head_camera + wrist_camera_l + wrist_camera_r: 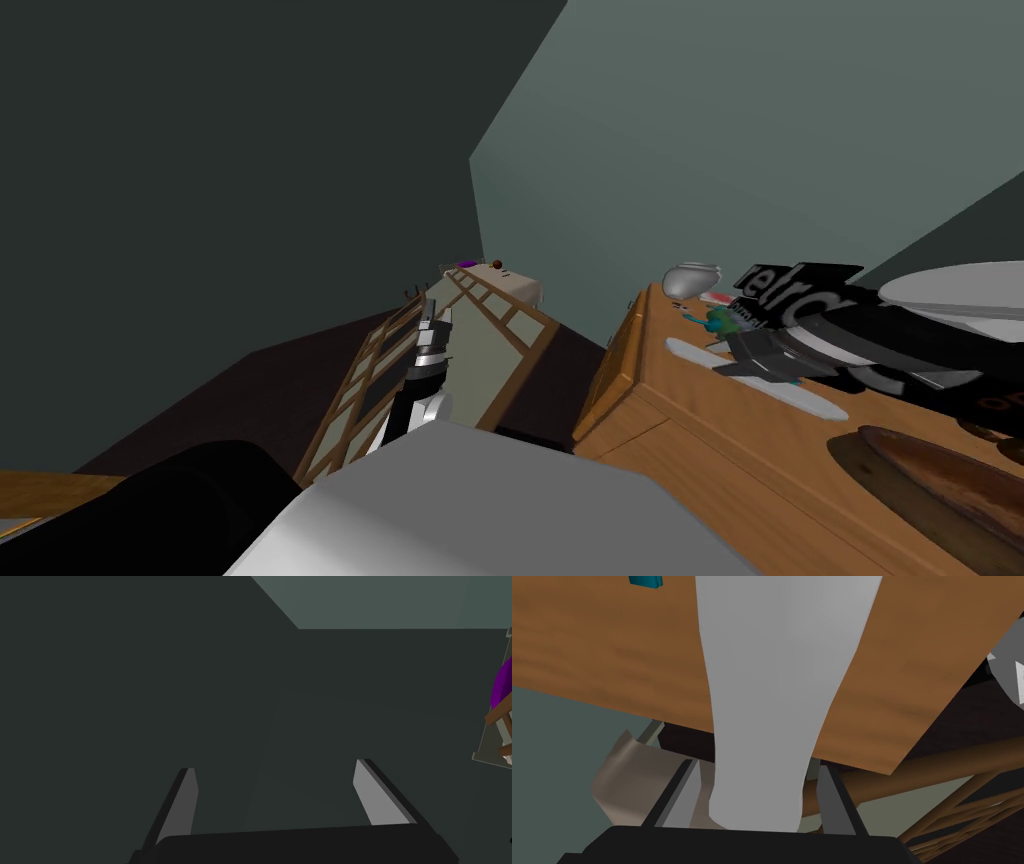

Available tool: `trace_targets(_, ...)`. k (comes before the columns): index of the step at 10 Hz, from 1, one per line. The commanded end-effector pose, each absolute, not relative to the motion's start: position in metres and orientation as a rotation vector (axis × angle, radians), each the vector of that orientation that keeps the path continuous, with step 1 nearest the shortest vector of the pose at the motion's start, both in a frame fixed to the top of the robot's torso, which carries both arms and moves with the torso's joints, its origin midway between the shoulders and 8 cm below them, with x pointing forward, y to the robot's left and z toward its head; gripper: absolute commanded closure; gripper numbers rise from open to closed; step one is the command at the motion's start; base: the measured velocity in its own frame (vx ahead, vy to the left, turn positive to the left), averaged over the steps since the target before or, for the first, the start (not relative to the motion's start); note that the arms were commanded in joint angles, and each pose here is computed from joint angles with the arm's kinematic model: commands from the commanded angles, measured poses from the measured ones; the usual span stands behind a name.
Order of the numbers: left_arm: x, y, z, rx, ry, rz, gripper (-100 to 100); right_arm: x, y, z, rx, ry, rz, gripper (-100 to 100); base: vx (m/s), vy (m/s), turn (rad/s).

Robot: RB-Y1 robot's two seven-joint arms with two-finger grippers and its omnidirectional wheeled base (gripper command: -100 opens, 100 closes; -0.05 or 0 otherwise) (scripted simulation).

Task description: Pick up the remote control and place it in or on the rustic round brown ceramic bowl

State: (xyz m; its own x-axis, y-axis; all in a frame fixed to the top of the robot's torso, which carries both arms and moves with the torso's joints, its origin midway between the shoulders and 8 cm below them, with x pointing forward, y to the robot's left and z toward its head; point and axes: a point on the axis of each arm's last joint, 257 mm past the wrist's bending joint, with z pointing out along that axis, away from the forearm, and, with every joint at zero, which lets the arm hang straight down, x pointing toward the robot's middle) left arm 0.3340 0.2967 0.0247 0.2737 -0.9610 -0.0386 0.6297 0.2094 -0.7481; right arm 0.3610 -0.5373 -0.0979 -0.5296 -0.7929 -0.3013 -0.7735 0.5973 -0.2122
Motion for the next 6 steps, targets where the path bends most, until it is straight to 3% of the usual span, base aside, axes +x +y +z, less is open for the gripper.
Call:
trace_targets(1,0.334,0.297,0.025,-0.697,0.575,-1.195,0,0.370,-0.528,-0.082,-1.256,2.453,-0.069,100,-0.176,-0.085,-0.070)
trace_targets(3,0.334,0.297,0.025,-0.697,0.575,-1.194,0,0.373,-0.514,-0.069,-1.270,2.450,-0.045,100,-0.109,-0.110,-0.084)
trace_targets(6,0.334,0.297,0.025,-0.697,0.575,-1.194,0,0.365,-0.495,-0.060,-1.325,2.461,0.007,100,-0.070,-0.180,-0.112)
